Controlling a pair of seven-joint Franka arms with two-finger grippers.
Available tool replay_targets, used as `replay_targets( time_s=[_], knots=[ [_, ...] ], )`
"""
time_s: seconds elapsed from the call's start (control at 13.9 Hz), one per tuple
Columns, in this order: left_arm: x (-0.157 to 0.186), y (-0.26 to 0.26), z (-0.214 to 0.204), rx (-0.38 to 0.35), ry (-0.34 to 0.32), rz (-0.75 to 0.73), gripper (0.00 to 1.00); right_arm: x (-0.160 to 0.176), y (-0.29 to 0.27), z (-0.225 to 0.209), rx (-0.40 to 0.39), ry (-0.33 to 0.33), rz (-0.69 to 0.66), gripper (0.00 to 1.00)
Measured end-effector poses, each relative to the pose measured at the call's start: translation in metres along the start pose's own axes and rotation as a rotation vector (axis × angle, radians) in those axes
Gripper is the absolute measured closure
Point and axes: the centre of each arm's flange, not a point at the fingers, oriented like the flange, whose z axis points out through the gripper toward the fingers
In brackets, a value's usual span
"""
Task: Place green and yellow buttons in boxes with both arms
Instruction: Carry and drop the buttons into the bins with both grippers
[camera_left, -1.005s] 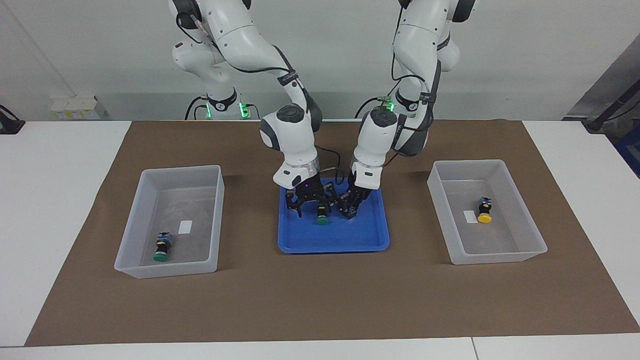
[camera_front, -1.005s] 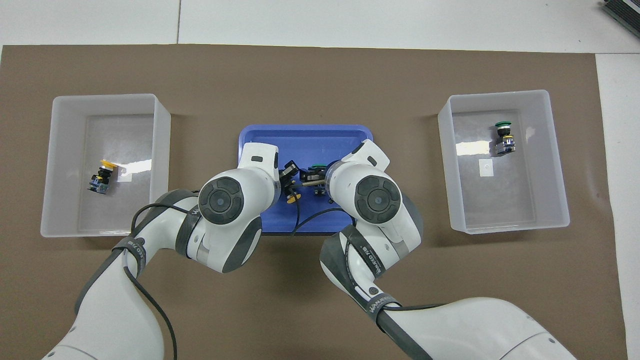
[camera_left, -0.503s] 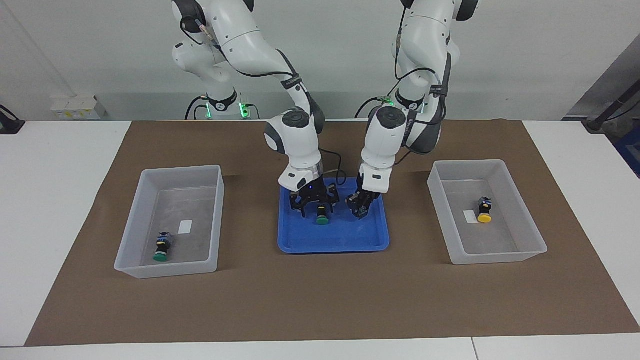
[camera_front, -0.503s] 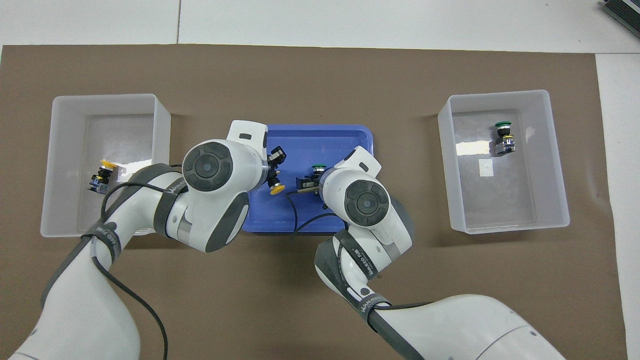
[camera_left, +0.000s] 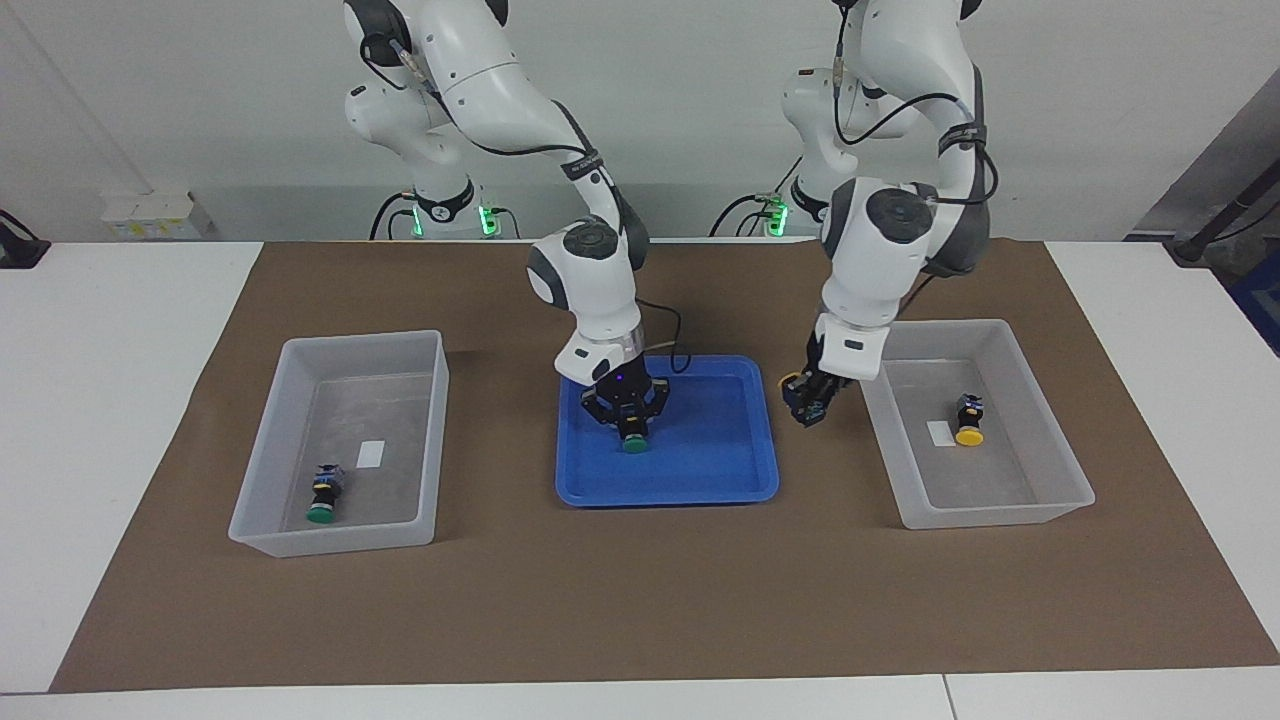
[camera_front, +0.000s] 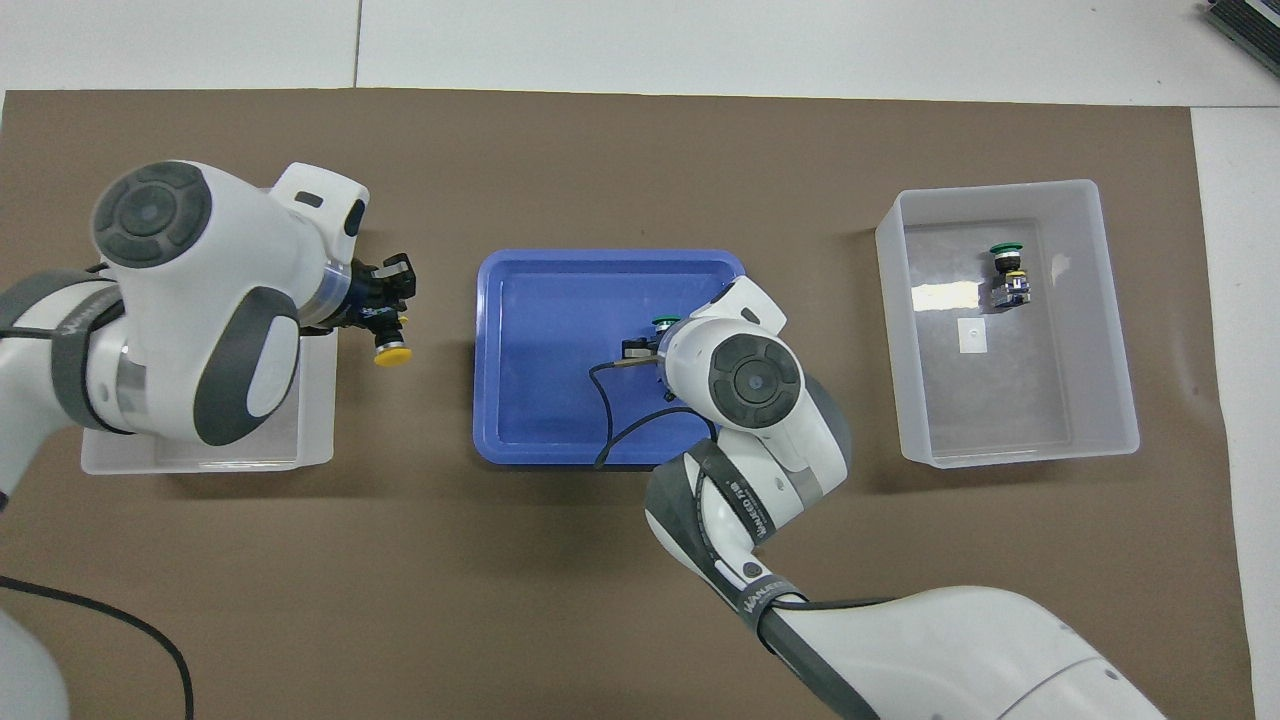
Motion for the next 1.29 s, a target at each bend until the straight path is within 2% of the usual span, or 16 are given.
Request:
replay_targets(
  time_s=[0.29,0.5,0.72,0.86,1.08,1.29],
  knots=[
    [0.045,-0.081,-0.006,-0.017,-0.005,0.134,0.58,0.051,0.093,-0.078,-0.054,0.011,0.13,0.69],
    [0.064,-0.127,-0.008,-0.028,0.008,0.211,0.58,0.075,0.169,-0.107,-0.083,0.032,0.118,0.69],
    [0.066,-0.133,0.011,-0.034,0.065,0.26,0.58,0.087,0.235,-0.108,-0.115,0.025,0.052,0.69],
    [0.063,-0.137,0.032,-0.031,0.074,0.297,0.58,0.088,0.266,-0.107,-0.129,0.016,0.021,0.69],
    [0.063,-0.146,0.053,-0.027,0.086,0.326,0.58,0.081,0.289,-0.092,-0.139,-0.016,0.025,0.69],
    [0.06,-0.15,0.076,-0.025,0.103,0.333,0.58,0.077,0.315,-0.06,-0.142,-0.001,0.026,0.69]
  ],
)
